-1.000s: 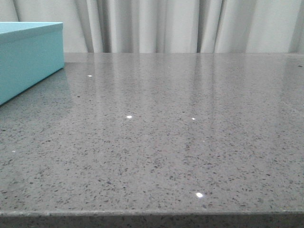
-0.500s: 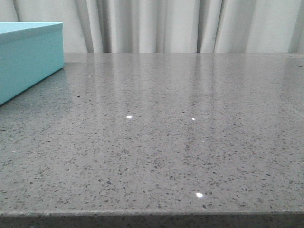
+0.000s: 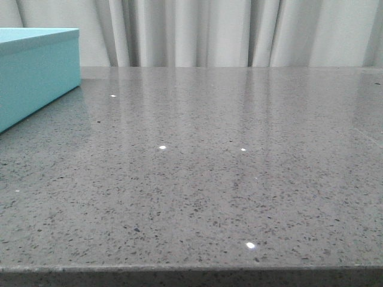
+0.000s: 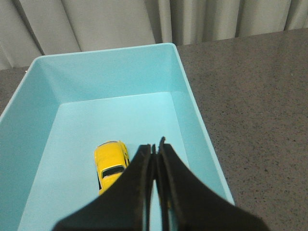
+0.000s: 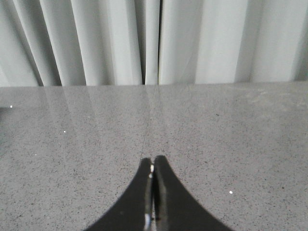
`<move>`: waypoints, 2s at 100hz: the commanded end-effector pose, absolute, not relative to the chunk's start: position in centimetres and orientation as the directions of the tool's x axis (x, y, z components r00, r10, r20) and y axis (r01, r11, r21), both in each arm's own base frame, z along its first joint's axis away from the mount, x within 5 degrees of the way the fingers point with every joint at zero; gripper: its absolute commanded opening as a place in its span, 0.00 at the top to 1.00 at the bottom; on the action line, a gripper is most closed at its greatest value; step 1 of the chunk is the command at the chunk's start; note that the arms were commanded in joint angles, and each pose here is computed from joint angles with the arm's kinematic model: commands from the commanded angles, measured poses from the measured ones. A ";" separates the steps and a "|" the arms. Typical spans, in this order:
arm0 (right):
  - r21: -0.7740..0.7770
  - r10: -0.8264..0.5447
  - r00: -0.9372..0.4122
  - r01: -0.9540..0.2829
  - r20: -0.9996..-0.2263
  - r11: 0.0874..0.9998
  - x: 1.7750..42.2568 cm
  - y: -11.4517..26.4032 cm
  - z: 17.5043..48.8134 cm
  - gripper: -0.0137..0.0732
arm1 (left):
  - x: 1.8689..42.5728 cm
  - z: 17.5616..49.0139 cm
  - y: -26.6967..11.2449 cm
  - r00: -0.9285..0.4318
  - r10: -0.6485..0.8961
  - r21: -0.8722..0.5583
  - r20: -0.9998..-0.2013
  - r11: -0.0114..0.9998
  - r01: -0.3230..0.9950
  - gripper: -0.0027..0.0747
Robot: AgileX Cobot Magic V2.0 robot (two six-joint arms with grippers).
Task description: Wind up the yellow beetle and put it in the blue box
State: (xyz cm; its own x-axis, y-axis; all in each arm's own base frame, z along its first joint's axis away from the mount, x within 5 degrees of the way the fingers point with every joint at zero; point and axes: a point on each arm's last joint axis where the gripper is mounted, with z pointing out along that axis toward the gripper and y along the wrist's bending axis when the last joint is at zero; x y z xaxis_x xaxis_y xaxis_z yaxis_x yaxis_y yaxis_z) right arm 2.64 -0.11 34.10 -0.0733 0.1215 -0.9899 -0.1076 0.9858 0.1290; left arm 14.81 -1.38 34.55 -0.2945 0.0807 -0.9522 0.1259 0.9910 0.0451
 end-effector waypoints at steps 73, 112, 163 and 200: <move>0.080 0.089 0.084 -0.107 -0.992 0.991 0.8 -0.6 31.5 0.92 | 7.1 29.4 -1.0 -0.082 0.008 -0.002 -0.997 0.993 0.122 0.99; 0.080 0.090 0.084 -0.107 -0.992 0.991 0.8 -0.6 31.5 0.92 | 7.1 29.4 -1.0 -0.084 0.007 -0.004 -0.996 0.992 0.123 0.99; 0.080 0.090 0.084 -0.107 -0.992 0.991 0.8 -0.6 31.5 0.92 | 7.0 29.5 -1.0 -0.078 0.006 -0.004 -0.997 0.993 0.121 0.99; 0.080 0.090 0.084 -0.107 -0.992 0.991 0.8 -0.6 31.5 0.92 | 6.2 25.2 -0.5 0.044 -0.006 -0.003 -0.999 0.997 0.073 0.99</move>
